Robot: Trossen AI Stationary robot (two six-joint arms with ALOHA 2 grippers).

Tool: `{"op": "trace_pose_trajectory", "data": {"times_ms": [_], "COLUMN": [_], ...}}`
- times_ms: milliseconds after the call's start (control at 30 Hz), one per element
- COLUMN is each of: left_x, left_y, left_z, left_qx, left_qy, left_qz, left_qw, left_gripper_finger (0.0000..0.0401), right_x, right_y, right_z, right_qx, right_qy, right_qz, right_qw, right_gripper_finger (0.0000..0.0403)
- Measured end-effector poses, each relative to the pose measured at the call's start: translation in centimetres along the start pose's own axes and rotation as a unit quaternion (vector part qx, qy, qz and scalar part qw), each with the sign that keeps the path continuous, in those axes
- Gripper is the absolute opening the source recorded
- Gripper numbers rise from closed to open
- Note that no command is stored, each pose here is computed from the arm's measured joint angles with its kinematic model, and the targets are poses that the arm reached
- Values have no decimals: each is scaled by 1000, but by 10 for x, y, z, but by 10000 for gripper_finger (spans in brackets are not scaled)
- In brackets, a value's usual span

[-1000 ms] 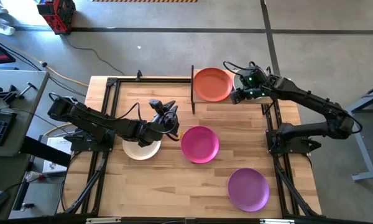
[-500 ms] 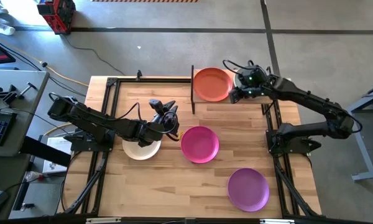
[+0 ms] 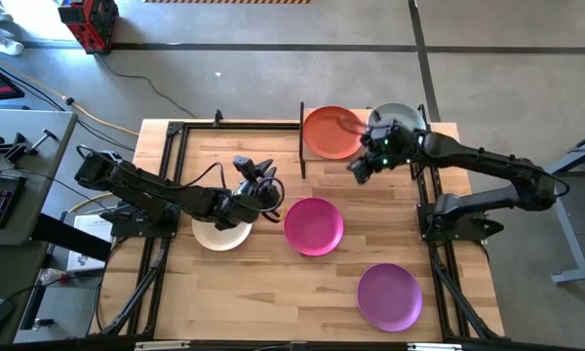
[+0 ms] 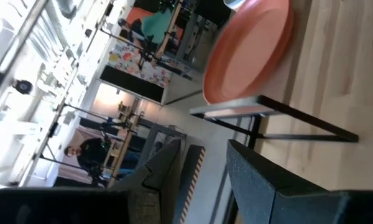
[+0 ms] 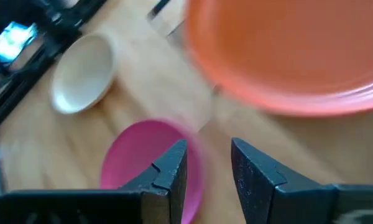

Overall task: Place and stack plates onto a shelf
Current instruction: Stack the dark pink plate on top of the orange plate on the shelf

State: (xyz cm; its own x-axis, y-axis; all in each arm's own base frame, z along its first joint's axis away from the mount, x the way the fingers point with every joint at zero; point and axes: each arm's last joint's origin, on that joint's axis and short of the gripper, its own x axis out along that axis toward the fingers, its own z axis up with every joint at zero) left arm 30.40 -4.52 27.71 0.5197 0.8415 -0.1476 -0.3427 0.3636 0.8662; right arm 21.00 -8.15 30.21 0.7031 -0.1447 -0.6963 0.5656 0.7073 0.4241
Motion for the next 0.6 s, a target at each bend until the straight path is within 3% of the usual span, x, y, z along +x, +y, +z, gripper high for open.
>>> {"op": "trace_pose_trajectory", "data": {"times_ms": [167,600], "left_x": [0,-2], "left_y": [-6,-17], "left_z": [-9,-25], "left_qx": [-17,-83], "left_qy": [20,45], "left_qz": [-12,-87], "left_qw": [1000,992], "left_gripper_finger": [119,119], "right_x": [2,33], "right_y": [25,47], "right_z": [-22,-80], "right_qx": [-4,42], "right_qy": [49,80], "right_qz": [20,-50], "right_qw": [999,995], "right_gripper_finger": [105,105]}}
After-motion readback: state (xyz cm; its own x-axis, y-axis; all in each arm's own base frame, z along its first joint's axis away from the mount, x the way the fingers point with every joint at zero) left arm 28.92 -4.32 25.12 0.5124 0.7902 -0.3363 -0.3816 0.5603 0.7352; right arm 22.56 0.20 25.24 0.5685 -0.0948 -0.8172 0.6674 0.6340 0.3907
